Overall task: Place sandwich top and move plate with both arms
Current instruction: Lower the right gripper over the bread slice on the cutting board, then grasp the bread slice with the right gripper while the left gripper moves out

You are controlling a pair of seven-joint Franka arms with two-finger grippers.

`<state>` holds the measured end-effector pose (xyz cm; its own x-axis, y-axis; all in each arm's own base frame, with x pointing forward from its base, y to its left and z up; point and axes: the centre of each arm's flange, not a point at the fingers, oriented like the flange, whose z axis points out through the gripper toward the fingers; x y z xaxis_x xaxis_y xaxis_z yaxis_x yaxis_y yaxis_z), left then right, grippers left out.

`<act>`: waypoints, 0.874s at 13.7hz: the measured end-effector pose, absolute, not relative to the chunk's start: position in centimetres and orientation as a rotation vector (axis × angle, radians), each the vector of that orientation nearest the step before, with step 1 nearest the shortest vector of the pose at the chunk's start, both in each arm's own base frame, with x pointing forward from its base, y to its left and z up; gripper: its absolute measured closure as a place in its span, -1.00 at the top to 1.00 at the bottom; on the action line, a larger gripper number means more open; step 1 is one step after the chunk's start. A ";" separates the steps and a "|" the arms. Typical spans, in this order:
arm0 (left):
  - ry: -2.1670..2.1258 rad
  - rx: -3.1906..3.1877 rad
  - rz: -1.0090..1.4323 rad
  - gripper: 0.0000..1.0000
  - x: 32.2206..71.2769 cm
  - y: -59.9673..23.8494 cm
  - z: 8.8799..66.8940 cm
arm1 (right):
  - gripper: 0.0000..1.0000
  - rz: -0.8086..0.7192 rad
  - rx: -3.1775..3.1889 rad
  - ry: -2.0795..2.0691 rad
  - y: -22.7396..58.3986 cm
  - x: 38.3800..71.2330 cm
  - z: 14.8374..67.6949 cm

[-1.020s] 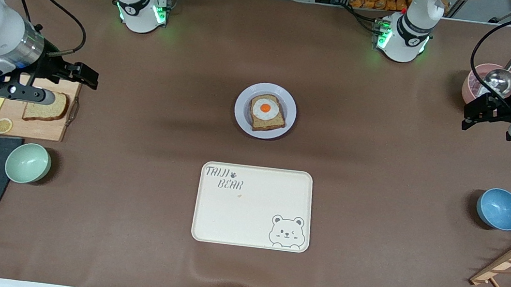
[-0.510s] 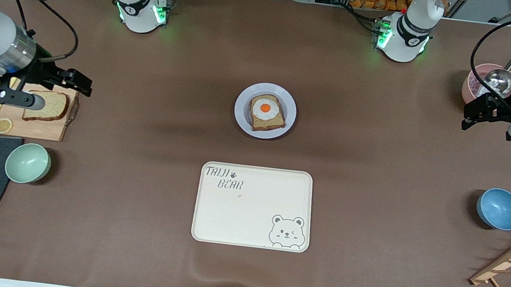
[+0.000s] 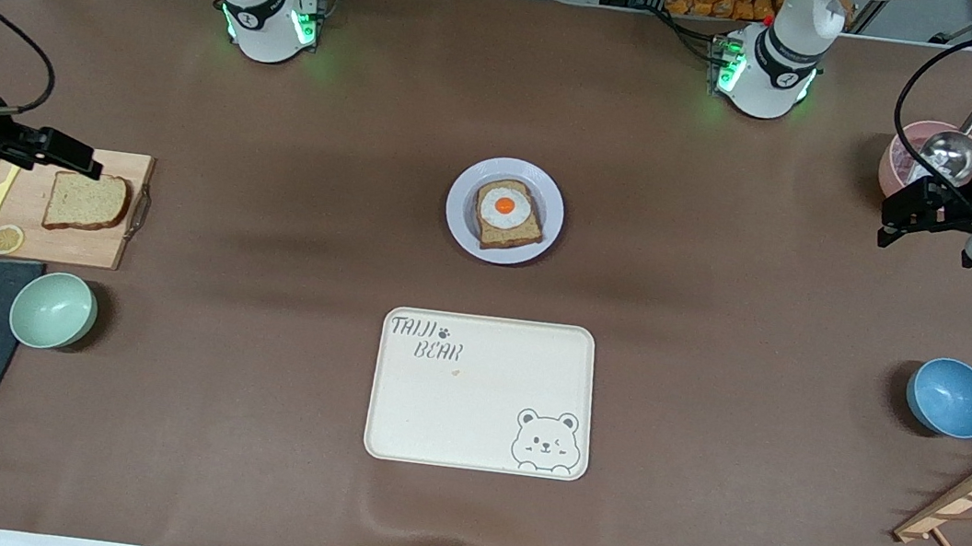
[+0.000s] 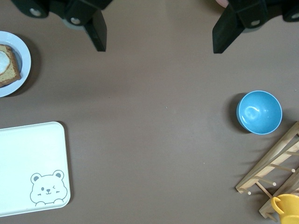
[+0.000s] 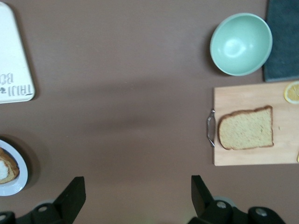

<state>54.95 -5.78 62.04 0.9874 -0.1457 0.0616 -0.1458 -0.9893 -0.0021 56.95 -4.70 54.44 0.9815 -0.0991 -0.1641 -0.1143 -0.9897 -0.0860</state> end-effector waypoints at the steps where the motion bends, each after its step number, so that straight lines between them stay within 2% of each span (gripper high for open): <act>1: -0.231 3.129 0.097 1.00 54.9 -5.8 62.0 | 1.00 0.255 -3.026 0.189 -6.4 56.7 54.0; 7: -0.225 3.127 0.096 1.00 55.0 -5.7 62.0 | 1.00 0.280 -2.970 0.133 -16.1 55.0 50.6; 12: -0.156 3.052 0.007 1.00 55.9 -5.4 59.2 | 1.00 0.267 -2.909 -0.017 -25.1 52.6 42.6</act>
<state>55.92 -5.38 59.18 0.9948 -0.1015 0.0088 -0.1019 -0.9912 0.0848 52.65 -25.10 42.57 0.9834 0.0314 -0.1785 -0.0085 -0.9758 -0.2184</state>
